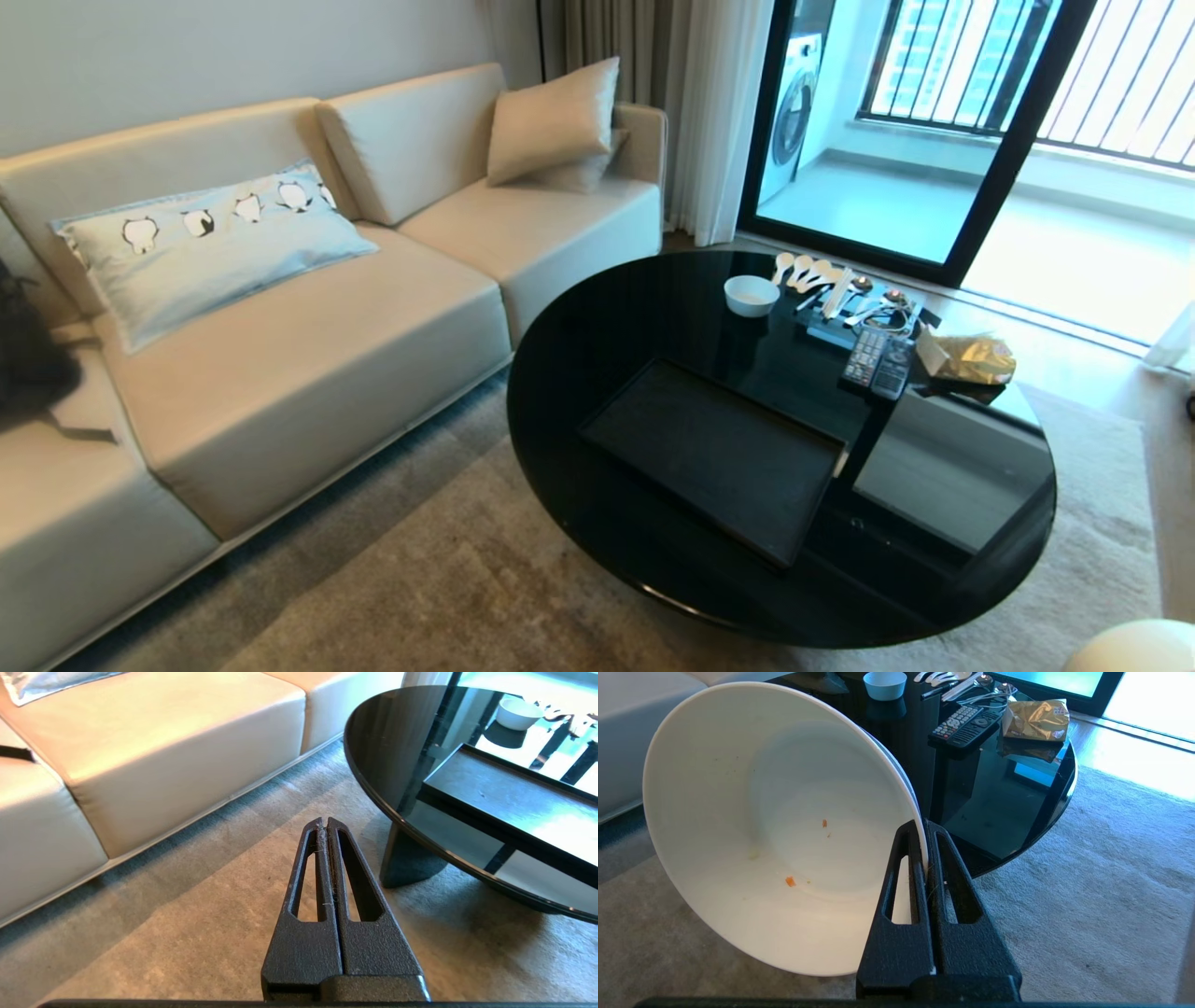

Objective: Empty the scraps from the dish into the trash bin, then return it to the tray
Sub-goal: Put the bowl back to the table

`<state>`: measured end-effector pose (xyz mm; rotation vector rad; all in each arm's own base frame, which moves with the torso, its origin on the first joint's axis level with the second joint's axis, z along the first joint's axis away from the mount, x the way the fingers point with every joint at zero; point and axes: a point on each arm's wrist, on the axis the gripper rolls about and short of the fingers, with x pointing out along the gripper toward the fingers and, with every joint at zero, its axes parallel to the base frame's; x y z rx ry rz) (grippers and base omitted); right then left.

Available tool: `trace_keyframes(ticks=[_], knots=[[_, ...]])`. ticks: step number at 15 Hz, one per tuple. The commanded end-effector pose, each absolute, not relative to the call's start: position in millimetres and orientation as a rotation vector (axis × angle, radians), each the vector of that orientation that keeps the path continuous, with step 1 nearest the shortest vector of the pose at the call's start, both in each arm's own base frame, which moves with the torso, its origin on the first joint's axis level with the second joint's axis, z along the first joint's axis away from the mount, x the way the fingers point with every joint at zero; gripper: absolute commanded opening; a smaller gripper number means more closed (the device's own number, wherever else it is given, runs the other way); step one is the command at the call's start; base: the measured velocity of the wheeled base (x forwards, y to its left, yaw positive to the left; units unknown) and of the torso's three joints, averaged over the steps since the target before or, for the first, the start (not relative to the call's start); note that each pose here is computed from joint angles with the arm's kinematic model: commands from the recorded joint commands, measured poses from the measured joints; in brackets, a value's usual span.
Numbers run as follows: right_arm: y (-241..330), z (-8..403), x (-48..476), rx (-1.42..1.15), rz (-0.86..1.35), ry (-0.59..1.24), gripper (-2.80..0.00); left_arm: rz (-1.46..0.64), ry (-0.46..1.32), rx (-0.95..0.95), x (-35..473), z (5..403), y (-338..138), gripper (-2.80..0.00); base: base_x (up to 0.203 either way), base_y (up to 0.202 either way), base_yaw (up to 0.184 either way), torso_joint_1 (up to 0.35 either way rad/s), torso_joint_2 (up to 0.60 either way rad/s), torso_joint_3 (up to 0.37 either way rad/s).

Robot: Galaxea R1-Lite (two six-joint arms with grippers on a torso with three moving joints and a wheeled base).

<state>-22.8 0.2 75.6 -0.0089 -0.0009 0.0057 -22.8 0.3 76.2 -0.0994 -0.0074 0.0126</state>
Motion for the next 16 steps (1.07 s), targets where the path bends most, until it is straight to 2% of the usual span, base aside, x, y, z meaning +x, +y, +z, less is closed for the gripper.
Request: trace_keyframes(ticks=[1,10,16], knots=[[0.2,75.6,-22.8,-0.009,0.008,-0.002,-2.8,0.013,-0.008,-0.1,-22.8,76.3,0.3,-2.8,0.0,0.0,0.0,0.0,0.0,0.0],[0.2,75.5,-22.8,-0.009,0.007,0.0,-2.8,0.013,-0.008,-0.1,-22.8,76.3,0.3,-2.8,0.169,0.0,-0.001,0.002,0.0,0.003],[0.2,75.5,-22.8,-0.013,0.007,0.0,-2.8,0.013,-0.008,-0.101,-22.8,76.3,0.3,-2.8,0.014,0.0,0.0,0.002,0.0,0.0]])
